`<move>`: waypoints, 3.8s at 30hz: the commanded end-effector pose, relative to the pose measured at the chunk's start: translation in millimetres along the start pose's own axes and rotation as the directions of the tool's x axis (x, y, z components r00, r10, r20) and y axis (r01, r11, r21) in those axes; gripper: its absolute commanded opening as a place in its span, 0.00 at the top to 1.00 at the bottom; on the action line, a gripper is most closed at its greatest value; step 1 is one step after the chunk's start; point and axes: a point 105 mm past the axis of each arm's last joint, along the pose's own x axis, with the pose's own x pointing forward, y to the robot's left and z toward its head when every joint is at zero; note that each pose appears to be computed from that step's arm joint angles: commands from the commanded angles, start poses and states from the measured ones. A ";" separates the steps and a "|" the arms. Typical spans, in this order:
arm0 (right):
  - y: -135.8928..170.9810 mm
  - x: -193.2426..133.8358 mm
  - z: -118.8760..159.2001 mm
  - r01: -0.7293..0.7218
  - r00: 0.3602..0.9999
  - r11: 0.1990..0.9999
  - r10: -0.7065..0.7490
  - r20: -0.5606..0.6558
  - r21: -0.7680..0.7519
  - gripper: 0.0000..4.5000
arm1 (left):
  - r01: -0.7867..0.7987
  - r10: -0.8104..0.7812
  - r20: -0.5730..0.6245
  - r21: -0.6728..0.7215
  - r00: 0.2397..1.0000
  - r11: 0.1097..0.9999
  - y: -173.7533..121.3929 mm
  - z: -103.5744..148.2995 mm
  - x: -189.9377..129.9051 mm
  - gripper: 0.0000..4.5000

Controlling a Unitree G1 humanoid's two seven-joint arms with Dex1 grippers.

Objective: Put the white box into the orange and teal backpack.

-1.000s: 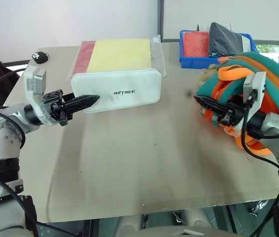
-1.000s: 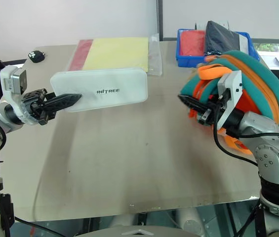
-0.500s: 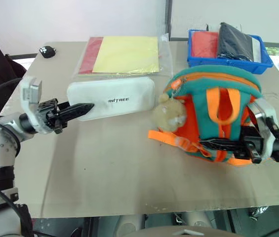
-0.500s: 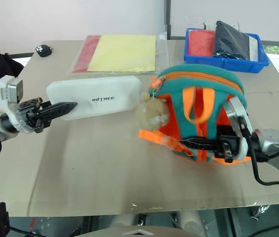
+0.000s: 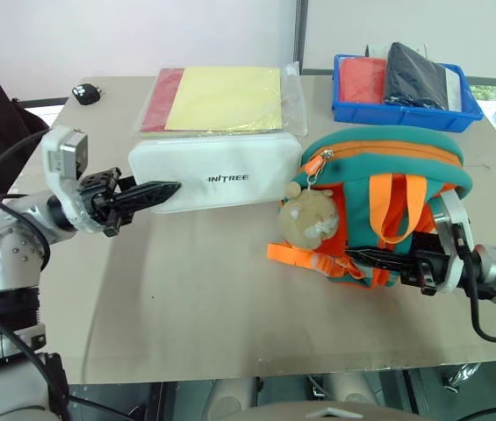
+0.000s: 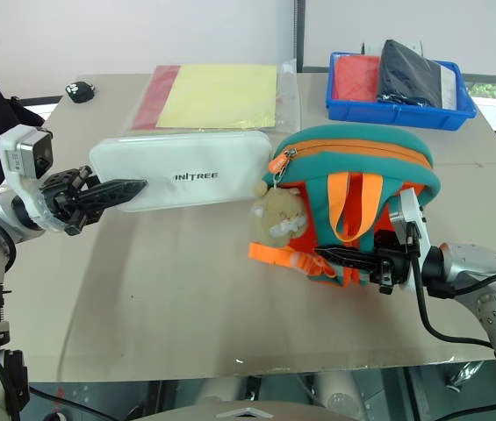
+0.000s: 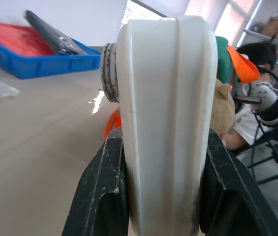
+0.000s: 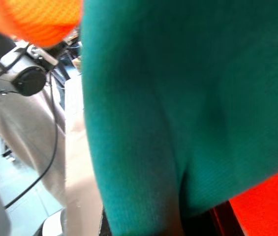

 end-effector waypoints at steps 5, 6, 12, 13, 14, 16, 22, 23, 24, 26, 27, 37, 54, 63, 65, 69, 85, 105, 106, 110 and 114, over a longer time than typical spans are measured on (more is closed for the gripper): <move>9.4 12.5 11.0 -0.041 0.998 0.998 0.043 0.047 -0.037 0.98 | -0.017 0.040 -0.066 0.314 0.997 0.949 27.1 -4.7 40.6 0.77; 9.6 13.5 11.1 -0.043 0.998 0.998 0.044 0.049 -0.035 0.98 | 0.004 0.018 -0.061 0.344 0.998 0.939 27.1 -3.1 47.1 0.77; 10.1 13.4 10.7 -0.031 0.998 0.999 0.033 0.058 -0.030 0.98 | 0.273 -0.230 -0.179 0.280 0.957 0.920 -3.1 -17.1 57.2 0.77; 10.0 13.1 10.6 -0.028 0.998 0.999 0.030 0.060 -0.028 0.98 | 0.300 -0.251 -0.206 0.259 0.946 0.918 -5.6 -20.6 55.4 0.77; 9.8 13.0 10.4 -0.025 0.998 0.999 0.027 0.061 -0.026 0.98 | 0.317 -0.266 -0.220 0.243 0.938 0.917 -7.7 -21.8 54.1 0.77; 10.1 13.7 8.9 -0.024 0.998 0.999 0.025 0.059 -0.025 0.98 | 0.338 -0.287 -0.232 0.226 0.930 0.913 -8.3 -19.5 55.2 0.77; 10.2 19.2 7.8 -0.029 0.998 0.999 0.031 0.062 -0.028 0.98 | 0.384 -0.299 -0.296 0.289 0.907 0.877 5.1 -21.7 82.0 0.77; 10.2 20.0 7.8 -0.031 0.998 0.999 0.033 0.063 -0.030 0.98 | 0.402 -0.323 -0.290 0.277 0.901 0.873 3.3 -21.9 86.6 0.77; 10.1 20.4 7.8 -0.030 0.998 0.999 0.032 0.062 -0.032 0.98 | 0.414 -0.341 -0.281 0.267 0.897 0.870 1.7 -20.8 90.3 0.77; 8.6 20.1 8.6 -0.018 0.998 0.999 0.021 0.065 -0.042 0.98 | 0.424 -0.352 -0.271 0.284 0.896 0.860 3.0 -19.4 97.9 0.77; 8.3 19.8 8.9 -0.014 0.998 0.999 0.017 0.066 -0.043 0.98 | 0.428 -0.352 -0.279 0.290 0.893 0.856 4.1 -20.8 100.8 0.77; 10.3 24.4 6.2 -0.011 0.998 0.999 0.014 0.069 -0.043 0.98 | 0.416 -0.332 -0.292 0.302 0.897 0.858 3.0 -38.3 153.2 0.77; 8.3 35.2 6.7 -0.005 0.995 0.999 0.010 0.095 -0.050 1.00 | 0.367 -0.276 -0.300 0.310 0.913 0.877 -13.0 -47.5 230.8 0.01; 4.2 33.7 9.6 0.016 0.994 0.998 -0.010 0.106 -0.059 1.00 | 0.321 -0.284 -0.163 0.288 0.945 0.902 -16.8 -16.5 206.8 0.01; 2.5 31.8 10.1 0.027 0.994 0.998 -0.020 0.107 -0.061 1.00 | 0.316 -0.285 -0.150 0.269 0.947 0.910 -17.5 -5.9 187.4 0.01; -2.5 29.4 11.5 0.043 0.993 0.997 -0.036 0.113 -0.065 1.00 | 0.239 -0.233 -0.053 0.215 0.971 0.947 -15.0 24.9 145.4 0.01; -4.4 32.2 8.3 0.044 0.993 0.997 -0.037 0.108 -0.069 1.00 | 0.077 -0.077 0.006 -0.140 0.997 0.987 -38.5 -5.6 132.0 0.01; -2.7 36.2 8.3 0.043 0.992 0.997 -0.034 0.121 -0.068 1.00 | -0.039 0.095 -0.176 0.294 0.980 0.955 0.1 -37.0 119.7 0.10; -2.7 36.0 8.3 0.044 0.992 0.997 -0.035 0.121 -0.068 1.00 | -0.051 0.100 -0.156 0.293 0.983 0.955 2.4 -34.8 120.3 0.12; -2.4 36.1 7.6 0.047 0.992 0.996 -0.039 0.120 -0.069 1.00 | -0.072 0.079 -0.020 0.241 0.997 0.968 0.1 -13.5 123.4 0.50; -2.2 35.7 7.5 0.052 0.992 0.996 -0.043 0.121 -0.067 1.00 | -0.085 0.097 -0.042 0.223 0.994 0.971 -1.5 -14.7 112.1 0.87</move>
